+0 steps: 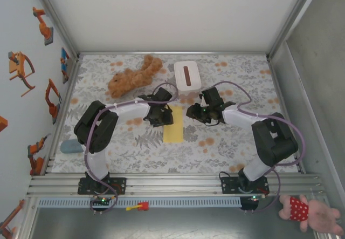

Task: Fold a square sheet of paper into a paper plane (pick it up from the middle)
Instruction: First fold in half a square sheet of paper at the center of the table.

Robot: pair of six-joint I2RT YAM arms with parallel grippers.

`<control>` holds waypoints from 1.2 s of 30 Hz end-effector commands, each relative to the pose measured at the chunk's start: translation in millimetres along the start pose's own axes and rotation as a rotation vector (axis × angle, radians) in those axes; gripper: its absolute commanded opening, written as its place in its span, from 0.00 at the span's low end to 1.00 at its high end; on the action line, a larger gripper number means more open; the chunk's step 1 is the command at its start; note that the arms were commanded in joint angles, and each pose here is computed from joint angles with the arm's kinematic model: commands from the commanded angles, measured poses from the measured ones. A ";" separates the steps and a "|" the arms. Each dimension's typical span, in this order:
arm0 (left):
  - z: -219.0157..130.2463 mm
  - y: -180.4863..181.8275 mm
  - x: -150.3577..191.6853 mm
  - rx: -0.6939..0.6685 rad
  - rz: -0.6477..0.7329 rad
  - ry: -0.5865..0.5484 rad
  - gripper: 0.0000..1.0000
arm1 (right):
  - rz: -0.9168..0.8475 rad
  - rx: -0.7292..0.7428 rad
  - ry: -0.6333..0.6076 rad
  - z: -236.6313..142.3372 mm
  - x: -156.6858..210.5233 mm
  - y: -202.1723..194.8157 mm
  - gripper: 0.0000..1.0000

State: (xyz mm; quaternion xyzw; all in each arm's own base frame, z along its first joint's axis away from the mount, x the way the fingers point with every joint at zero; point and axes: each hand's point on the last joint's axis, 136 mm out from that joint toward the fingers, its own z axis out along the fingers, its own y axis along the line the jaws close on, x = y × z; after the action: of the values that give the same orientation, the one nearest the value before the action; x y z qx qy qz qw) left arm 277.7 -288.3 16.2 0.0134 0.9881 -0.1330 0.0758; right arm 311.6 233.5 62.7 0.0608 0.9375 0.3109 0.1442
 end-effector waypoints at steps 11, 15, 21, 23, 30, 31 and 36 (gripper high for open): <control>41.3 43.3 40.2 -0.205 -0.092 0.159 0.50 | 0.003 -0.004 0.024 6.2 -1.8 -5.9 0.38; 45.8 43.5 45.1 -0.203 -0.117 0.184 0.50 | 0.006 -0.009 0.030 7.9 -1.2 -5.8 0.38; 46.7 39.9 45.5 -0.189 -0.086 0.191 0.50 | 0.004 -0.019 0.035 10.3 -2.7 -3.8 0.38; 46.9 36.5 45.4 -0.180 -0.054 0.195 0.52 | 0.004 -0.021 0.038 11.7 -2.9 -3.3 0.38; 46.7 37.3 45.1 -0.197 -0.034 0.199 0.54 | 0.010 -0.014 0.039 11.8 -2.1 -5.2 0.37; 47.4 38.0 45.6 -0.199 -0.034 0.201 0.54 | 0.007 -0.015 0.037 11.5 -2.4 -4.7 0.37; 46.4 40.4 43.9 -0.218 -0.002 0.203 0.52 | 0.009 -0.013 0.035 10.9 -2.0 -5.6 0.37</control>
State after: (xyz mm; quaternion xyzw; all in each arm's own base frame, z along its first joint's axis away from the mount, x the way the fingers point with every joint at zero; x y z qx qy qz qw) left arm 278.1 -292.0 13.1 -0.0024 0.9935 -0.1012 0.0514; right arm 308.9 233.8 42.9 0.0620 0.9411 0.3121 0.1141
